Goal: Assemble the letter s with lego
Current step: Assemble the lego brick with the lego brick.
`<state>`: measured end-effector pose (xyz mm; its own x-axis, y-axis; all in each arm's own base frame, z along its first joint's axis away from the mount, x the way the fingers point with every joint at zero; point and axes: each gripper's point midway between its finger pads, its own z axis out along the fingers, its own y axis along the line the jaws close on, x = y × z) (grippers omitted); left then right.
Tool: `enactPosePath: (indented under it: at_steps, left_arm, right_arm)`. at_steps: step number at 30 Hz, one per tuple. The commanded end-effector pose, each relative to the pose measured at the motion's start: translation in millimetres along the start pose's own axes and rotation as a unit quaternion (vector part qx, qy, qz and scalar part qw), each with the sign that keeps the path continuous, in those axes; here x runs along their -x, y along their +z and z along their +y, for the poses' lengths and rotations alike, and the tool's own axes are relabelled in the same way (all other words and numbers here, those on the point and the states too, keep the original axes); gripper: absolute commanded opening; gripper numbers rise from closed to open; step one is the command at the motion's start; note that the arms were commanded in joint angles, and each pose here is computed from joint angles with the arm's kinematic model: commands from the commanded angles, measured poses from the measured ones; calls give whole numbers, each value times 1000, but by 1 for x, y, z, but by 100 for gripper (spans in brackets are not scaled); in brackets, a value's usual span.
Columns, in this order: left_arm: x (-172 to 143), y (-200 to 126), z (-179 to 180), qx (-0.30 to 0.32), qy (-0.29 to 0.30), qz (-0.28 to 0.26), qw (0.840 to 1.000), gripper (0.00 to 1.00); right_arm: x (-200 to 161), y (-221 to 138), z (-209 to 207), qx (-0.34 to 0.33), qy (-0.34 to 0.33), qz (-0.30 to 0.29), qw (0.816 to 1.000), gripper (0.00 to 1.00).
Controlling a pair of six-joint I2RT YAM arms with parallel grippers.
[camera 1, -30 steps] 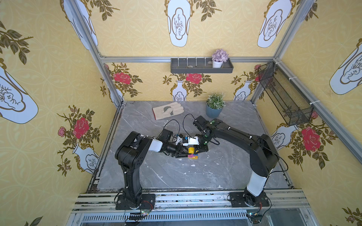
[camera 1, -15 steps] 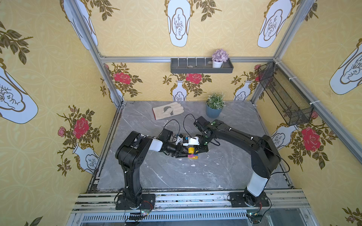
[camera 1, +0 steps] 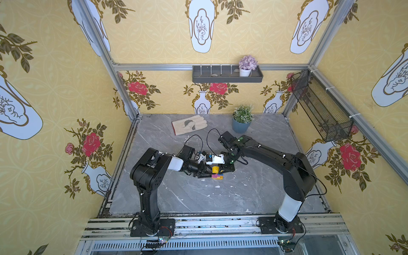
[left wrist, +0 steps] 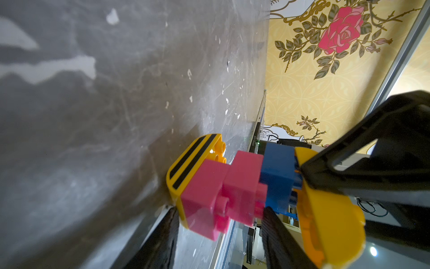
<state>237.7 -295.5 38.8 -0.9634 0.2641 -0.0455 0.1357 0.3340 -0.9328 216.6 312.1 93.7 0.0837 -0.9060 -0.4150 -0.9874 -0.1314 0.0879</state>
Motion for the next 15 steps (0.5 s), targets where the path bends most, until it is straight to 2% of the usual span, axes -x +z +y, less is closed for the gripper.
enactPosePath:
  at_steps: [1,15]
  left_arm:
    - [-9,1,49,107,-42,-14,993,55]
    - [-15,2,54,105,-45,-12,993,54]
  right_arm:
    - [-3,13,-3,-5,-10,14,1000,27]
    - [-5,19,-3,-8,-12,27,1000,27]
